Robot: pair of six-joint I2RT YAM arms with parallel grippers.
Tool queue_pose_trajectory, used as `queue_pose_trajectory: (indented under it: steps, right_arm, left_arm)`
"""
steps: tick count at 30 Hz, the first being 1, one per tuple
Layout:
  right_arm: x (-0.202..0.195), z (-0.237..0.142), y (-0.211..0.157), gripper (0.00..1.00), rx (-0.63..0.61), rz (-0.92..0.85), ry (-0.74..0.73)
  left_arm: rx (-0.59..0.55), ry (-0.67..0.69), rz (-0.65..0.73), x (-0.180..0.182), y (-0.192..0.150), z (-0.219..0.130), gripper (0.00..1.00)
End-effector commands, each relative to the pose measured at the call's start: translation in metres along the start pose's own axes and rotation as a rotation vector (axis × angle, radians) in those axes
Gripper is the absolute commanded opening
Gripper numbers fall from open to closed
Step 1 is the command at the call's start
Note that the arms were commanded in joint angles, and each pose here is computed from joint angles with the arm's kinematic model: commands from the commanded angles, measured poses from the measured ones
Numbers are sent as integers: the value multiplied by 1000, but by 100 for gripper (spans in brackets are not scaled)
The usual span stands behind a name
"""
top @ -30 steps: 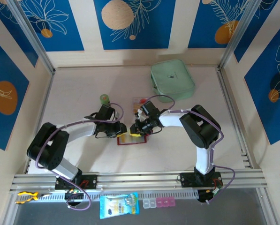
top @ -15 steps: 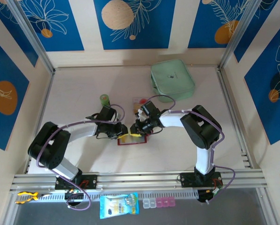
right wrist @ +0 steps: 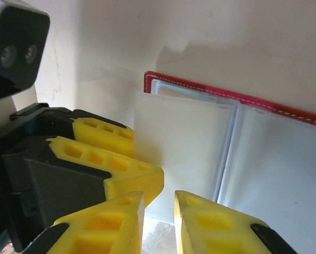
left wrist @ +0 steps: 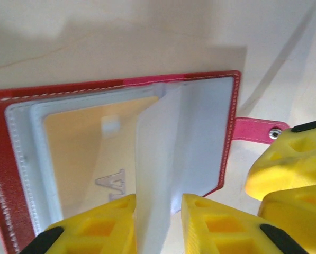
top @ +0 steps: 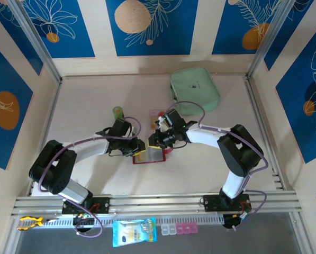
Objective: Take the credit cards out of the card holder
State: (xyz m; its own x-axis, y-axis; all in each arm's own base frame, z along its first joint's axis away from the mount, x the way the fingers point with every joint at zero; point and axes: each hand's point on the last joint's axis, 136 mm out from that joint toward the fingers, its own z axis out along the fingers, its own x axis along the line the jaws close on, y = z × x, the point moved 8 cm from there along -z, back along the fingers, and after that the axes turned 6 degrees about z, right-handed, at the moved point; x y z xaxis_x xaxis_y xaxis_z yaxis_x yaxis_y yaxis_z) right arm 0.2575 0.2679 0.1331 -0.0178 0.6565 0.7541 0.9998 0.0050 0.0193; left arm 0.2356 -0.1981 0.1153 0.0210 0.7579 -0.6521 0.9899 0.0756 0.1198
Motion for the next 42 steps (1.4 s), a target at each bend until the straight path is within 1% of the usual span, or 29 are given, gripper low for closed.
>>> queue_pose_trajectory:
  steps: [1, 4, 11, 15, 20, 25, 34, 42]
  right_arm:
    - [-5, -14, -4, 24, -16, 9, -27]
    - [-6, -22, -4, 24, -34, 10, -24]
    - [-10, -37, -8, 24, -71, 19, -28]
    - [-17, -49, -10, 25, -113, 48, -64]
    - [-25, -64, -13, 26, -155, 71, -67]
    - [-29, -67, -17, 27, -153, 85, -64]
    - [-27, -60, -18, 27, -128, 89, -42]
    - [-20, -45, -16, 26, -92, 75, -48]
  left_arm:
    - [10, -33, 20, -17, 3, -3, 27]
    - [19, -38, 34, -24, 4, 1, 28]
    - [38, -52, 72, -44, 8, 13, 37]
    - [57, -60, 92, -53, 9, 23, 39]
    - [77, -61, 100, -56, 8, 37, 40]
    - [82, -70, 85, -53, 9, 45, 41]
    - [54, -60, 100, -53, 11, 35, 41]
    - [11, -57, 88, -42, 11, 18, 40]
